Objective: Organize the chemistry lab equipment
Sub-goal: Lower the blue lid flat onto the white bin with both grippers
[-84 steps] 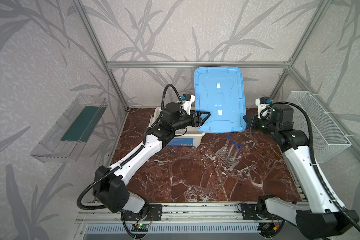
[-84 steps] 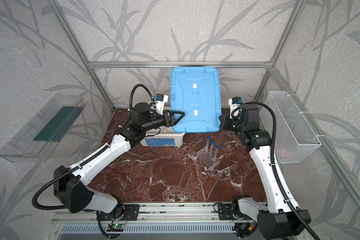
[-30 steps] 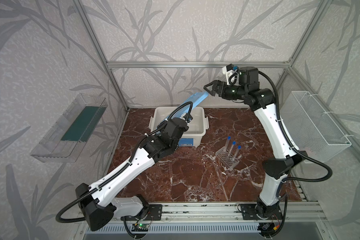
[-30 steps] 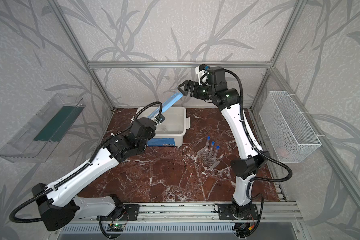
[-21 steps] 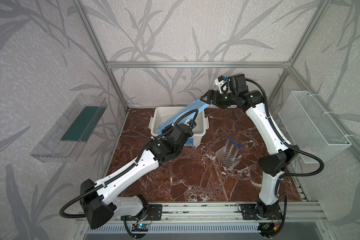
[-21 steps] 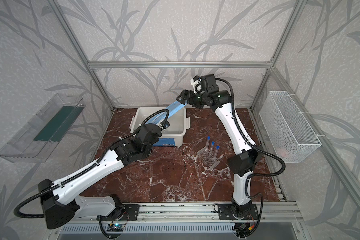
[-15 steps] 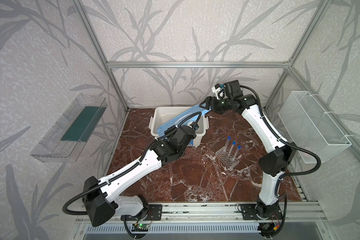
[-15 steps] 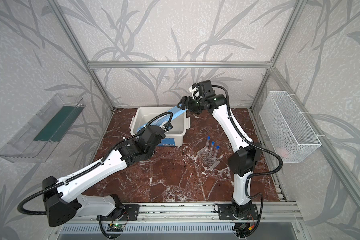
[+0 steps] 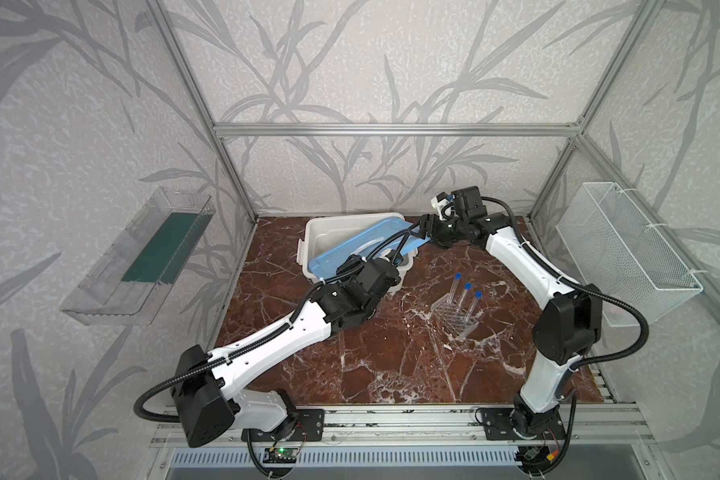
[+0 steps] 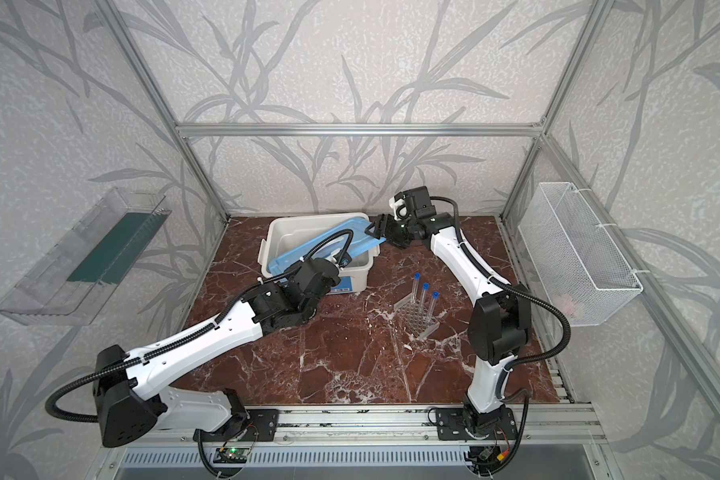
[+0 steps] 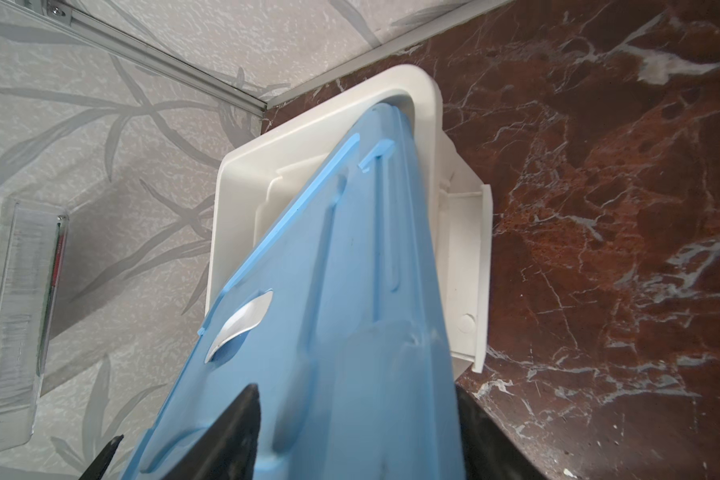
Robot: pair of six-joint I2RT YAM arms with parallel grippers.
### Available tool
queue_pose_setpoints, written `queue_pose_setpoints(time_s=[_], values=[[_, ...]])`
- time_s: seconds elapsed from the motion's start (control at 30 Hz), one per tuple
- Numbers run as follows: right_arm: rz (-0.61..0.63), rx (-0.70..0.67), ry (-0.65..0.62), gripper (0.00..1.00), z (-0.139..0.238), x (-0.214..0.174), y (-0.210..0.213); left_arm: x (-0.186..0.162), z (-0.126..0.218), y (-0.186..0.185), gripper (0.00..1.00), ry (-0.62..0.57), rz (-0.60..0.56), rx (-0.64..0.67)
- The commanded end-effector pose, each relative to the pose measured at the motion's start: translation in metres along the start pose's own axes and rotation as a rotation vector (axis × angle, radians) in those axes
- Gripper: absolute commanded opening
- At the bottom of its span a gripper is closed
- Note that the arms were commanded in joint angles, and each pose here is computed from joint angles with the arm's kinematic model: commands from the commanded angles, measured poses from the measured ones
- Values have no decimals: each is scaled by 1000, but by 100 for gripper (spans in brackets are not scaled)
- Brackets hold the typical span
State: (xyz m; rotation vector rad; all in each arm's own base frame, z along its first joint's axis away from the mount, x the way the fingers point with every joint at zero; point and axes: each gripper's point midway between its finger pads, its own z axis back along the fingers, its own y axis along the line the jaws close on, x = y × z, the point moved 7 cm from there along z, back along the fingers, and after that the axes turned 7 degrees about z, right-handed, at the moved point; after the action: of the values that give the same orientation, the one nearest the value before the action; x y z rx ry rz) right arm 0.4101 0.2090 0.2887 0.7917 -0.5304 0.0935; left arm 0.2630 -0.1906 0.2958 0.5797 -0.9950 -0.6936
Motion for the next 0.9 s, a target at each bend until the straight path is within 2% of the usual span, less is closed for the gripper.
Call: queue_pose_setpoints(time_s=[0.0, 0.13, 0.2, 0.4, 0.47, 0.67, 0.87], values=[[24, 24, -50, 69, 10, 2, 7, 0, 3, 0, 62, -11, 85, -30], [20, 13, -51, 69, 8, -4, 2, -6, 10, -3, 76, -16, 157, -121], [20, 7, -56, 69, 8, -5, 0, -9, 12, -7, 80, -21, 195, -166], [13, -5, -48, 69, 3, -15, -9, -26, 5, -26, 82, 27, 245, -200], [-20, -4, -48, 69, 2, -16, -11, -30, 1, -27, 81, 51, 277, -164], [-21, -48, -41, 71, -1, -25, -22, -38, -4, -27, 83, 75, 396, -89], [-29, -51, -18, 73, -6, -34, -28, -44, -13, -39, 87, 119, 401, -85]])
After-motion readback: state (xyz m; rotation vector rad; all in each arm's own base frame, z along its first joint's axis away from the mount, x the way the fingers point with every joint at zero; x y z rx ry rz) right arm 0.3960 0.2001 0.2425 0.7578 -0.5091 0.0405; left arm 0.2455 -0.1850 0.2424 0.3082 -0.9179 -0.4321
